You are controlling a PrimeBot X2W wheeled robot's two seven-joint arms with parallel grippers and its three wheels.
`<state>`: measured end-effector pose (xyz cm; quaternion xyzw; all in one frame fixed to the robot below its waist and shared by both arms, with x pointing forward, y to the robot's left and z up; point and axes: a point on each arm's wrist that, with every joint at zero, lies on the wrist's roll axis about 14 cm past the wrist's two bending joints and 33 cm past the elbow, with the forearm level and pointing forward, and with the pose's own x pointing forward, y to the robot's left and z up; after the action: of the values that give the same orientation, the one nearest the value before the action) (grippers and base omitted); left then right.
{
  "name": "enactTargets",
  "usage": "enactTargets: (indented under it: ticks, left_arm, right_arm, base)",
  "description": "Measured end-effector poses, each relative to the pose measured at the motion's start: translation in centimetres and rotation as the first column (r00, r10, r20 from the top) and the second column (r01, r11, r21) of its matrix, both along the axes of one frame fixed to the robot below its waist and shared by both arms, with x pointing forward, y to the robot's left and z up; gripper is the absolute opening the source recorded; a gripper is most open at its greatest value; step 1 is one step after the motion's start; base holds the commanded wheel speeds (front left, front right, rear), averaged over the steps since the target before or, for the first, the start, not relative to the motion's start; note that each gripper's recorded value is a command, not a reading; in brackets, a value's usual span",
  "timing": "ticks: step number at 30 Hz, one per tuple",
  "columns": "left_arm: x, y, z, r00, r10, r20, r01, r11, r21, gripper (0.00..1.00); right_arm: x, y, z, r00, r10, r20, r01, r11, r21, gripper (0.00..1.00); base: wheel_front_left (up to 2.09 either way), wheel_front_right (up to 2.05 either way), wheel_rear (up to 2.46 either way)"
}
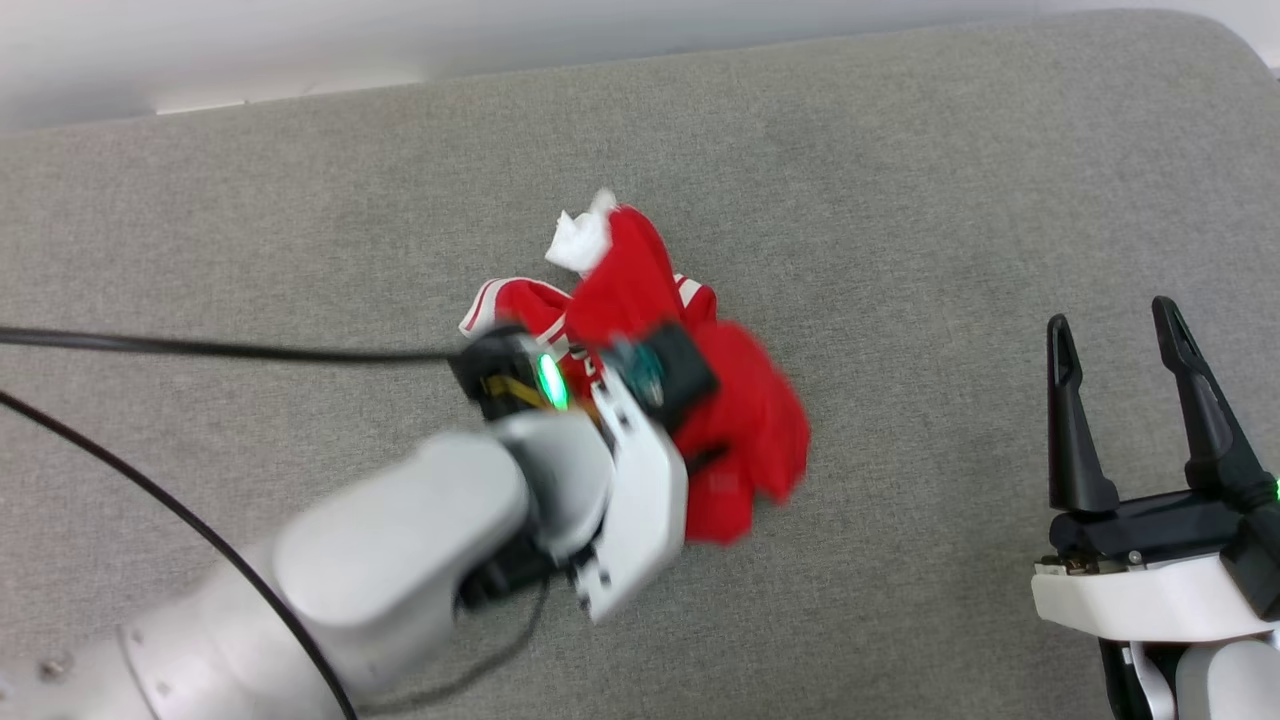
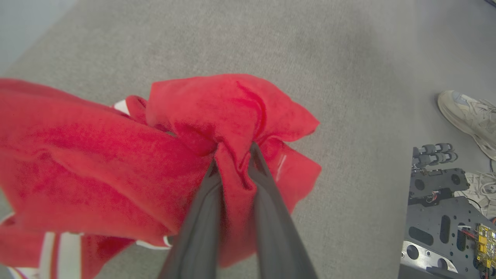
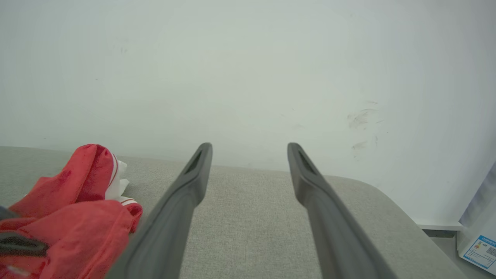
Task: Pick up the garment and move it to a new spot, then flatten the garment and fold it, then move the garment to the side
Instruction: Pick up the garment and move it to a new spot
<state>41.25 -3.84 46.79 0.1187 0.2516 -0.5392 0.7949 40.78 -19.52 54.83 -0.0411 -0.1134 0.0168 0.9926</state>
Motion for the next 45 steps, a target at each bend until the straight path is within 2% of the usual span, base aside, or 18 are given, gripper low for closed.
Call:
enactTargets:
  ticks: [3,8,12,15,16,17,20,23,27,30,32,36,38,41,42,45]
  left_arm:
    - [-3.4,-0.3,-3.9,0.994,-0.029,-0.104,0.033,0.999,0.038,0.0]
    - [-7.9,-1.0,-7.0,0.975,-0.06,-0.215,0.075,0.995,0.059,0.0]
    - [-10.0,-1.8,-7.7,0.965,-0.082,-0.249,0.099,0.994,0.055,0.0]
    - [-10.1,-2.0,-7.6,0.971,-0.084,-0.223,0.096,0.994,0.045,0.0]
    - [-9.8,-2.1,-7.3,0.976,-0.082,-0.201,0.09,0.995,0.033,0.29]
    - [-9.6,-2.3,-7.0,0.981,-0.079,-0.179,0.083,0.996,0.017,1.0]
    - [-7.9,-2.8,-4.7,0.995,-0.049,-0.088,0.044,0.997,-0.058,1.0]
    - [-5.5,-3.0,-1.3,0.999,0.045,0.029,-0.039,0.985,-0.171,1.0]
    - [-2.8,-1.7,2.7,0.964,0.194,0.179,-0.136,0.946,-0.293,1.0]
    - [-0.4,0.8,6.0,0.888,0.369,0.274,-0.238,0.879,-0.413,1.0]
    - [0.8,3.3,7.1,0.815,0.468,0.341,-0.295,0.842,-0.451,1.0]
    - [2.3,8.1,8.1,0.672,0.648,0.359,-0.444,0.74,-0.505,1.0]
    - [2.8,10.5,8.6,0.594,0.718,0.361,-0.507,0.684,-0.525,1.0]
    - [2.9,13.9,10.5,0.459,0.813,0.359,-0.565,0.579,-0.588,1.0]
    - [2.7,14.7,10.9,0.424,0.828,0.367,-0.572,0.559,-0.6,1.0]
    - [1.7,17.8,10.6,0.318,0.882,0.347,-0.632,0.47,-0.616,1.0]
  right_arm:
    - [0.2,-0.1,-0.4,1.0,-0.002,-0.011,0.002,1.0,0.001,1.0]
    - [0.3,0.1,-0.7,1.0,0.003,-0.02,-0.003,1.0,0.003,1.0]
    - [0.4,0.3,-1.0,1.0,0.01,-0.027,-0.01,1.0,0.004,1.0]
    - [0.4,0.5,-1.0,0.999,0.014,-0.029,-0.014,1.0,0.005,1.0]
    - [0.3,0.5,-1.0,0.999,0.015,-0.028,-0.015,1.0,0.005,1.0]
    - [0.3,0.5,-1.0,0.999,0.014,-0.029,-0.014,1.0,0.004,1.0]
    - [-0.1,0.6,-0.8,0.999,0.017,-0.027,-0.017,1.0,-0.004,1.0]
    - [-0.8,0.7,-0.7,0.999,0.02,-0.028,-0.02,1.0,-0.006,1.0]
    - [-1.5,1.0,-0.2,1.0,0.025,-0.015,-0.025,1.0,-0.011,1.0]
    - [-1.9,1.4,0.0,0.999,0.039,-0.011,-0.039,0.999,-0.01,1.0]
    - [-2.1,1.7,0.1,0.999,0.047,-0.007,-0.047,0.999,-0.009,1.0]
    - [-2.3,2.1,0.1,0.998,0.059,-0.01,-0.059,0.998,-0.006,1.0]
    - [-2.3,2.3,0.2,0.998,0.065,-0.007,-0.065,0.998,-0.005,1.0]
    - [-2.3,2.5,0.2,0.997,0.071,-0.007,-0.071,0.997,0.0,1.0]
    - [-2.3,2.5,0.1,0.997,0.072,-0.008,-0.072,0.997,0.003,1.0]
    - [-2.5,2.7,-0.2,0.997,0.08,-0.018,-0.079,0.997,0.021,1.0]
  base:
    - [0.0,0.0,0.0]
    - [0.0,0.0,0.0]
    - [0.0,0.0,0.0]
    - [0.0,0.0,0.0]
    - [0.0,0.0,0.0]
    - [0.0,0.0,0.0]
    - [0.0,0.0,0.0]
    - [0.0,0.0,0.0]
    - [0.0,0.0,0.0]
    - [0.0,0.0,0.0]
    - [0.0,0.0,0.0]
    - [0.0,0.0,0.0]
    - [0.0,0.0,0.0]
    - [0.0,0.0,0.0]
    - [0.0,0.0,0.0]
    - [0.0,0.0,0.0]
